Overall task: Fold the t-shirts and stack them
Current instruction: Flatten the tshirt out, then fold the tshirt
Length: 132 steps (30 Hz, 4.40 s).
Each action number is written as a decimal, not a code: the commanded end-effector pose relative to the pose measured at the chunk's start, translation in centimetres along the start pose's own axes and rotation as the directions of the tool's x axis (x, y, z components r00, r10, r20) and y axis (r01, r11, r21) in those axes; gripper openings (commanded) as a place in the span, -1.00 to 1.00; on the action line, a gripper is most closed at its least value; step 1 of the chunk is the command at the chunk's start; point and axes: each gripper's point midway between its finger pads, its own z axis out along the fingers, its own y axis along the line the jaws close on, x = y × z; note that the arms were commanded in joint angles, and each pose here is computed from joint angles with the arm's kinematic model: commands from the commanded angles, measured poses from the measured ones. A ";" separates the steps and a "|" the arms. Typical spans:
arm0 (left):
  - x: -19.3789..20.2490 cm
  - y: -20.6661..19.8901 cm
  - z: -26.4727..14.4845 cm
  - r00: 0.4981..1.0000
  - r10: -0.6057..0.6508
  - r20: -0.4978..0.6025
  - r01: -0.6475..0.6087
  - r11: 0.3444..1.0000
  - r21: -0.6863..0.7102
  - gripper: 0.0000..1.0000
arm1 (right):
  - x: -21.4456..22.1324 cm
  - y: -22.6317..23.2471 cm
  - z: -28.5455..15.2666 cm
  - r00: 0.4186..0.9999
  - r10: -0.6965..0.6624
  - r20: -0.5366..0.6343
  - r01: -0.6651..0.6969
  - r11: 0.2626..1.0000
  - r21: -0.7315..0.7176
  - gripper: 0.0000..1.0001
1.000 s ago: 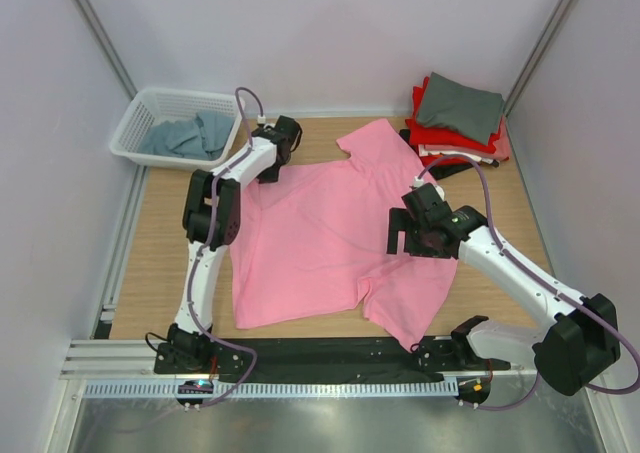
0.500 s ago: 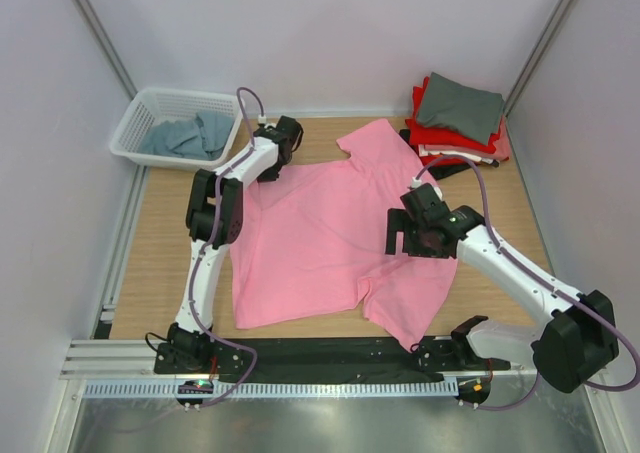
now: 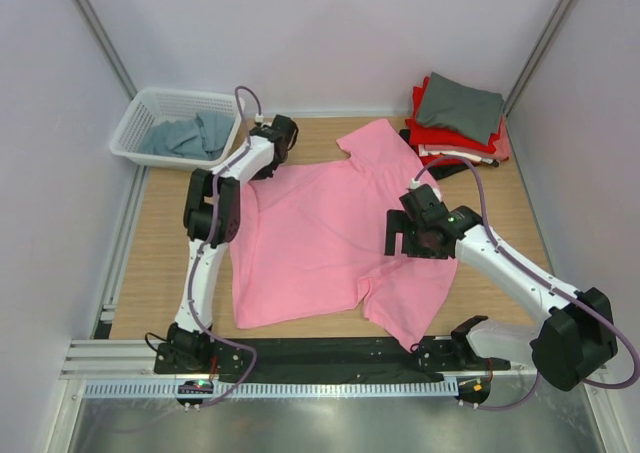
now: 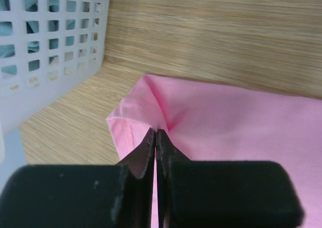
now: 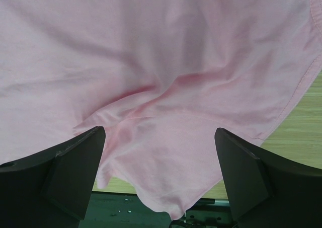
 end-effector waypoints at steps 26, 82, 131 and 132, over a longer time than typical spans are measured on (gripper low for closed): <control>1.7 10.3 -12.1 0.996 -0.082 0.043 0.078 0.993 0.090 0.19 | -3.2 -0.1 -3.7 0.983 0.087 0.162 -0.087 0.996 -0.008 0.94; 37.6 4.5 -19.3 0.894 -0.324 -0.308 0.412 0.866 0.284 0.03 | 7.7 0.0 -9.3 0.984 -0.015 0.180 0.003 0.998 0.064 -0.97; 28.8 5.9 -23.6 0.919 -0.378 -0.113 0.386 0.805 0.451 -1.00 | 1.1 -1.1 -15.1 0.931 0.018 0.365 -0.053 0.995 0.086 -0.98; 27.9 5.9 -24.0 0.917 -0.386 -0.104 0.387 0.794 0.468 -1.00 | 0.5 -1.1 -15.1 0.928 0.009 0.372 -0.051 0.993 0.104 -0.98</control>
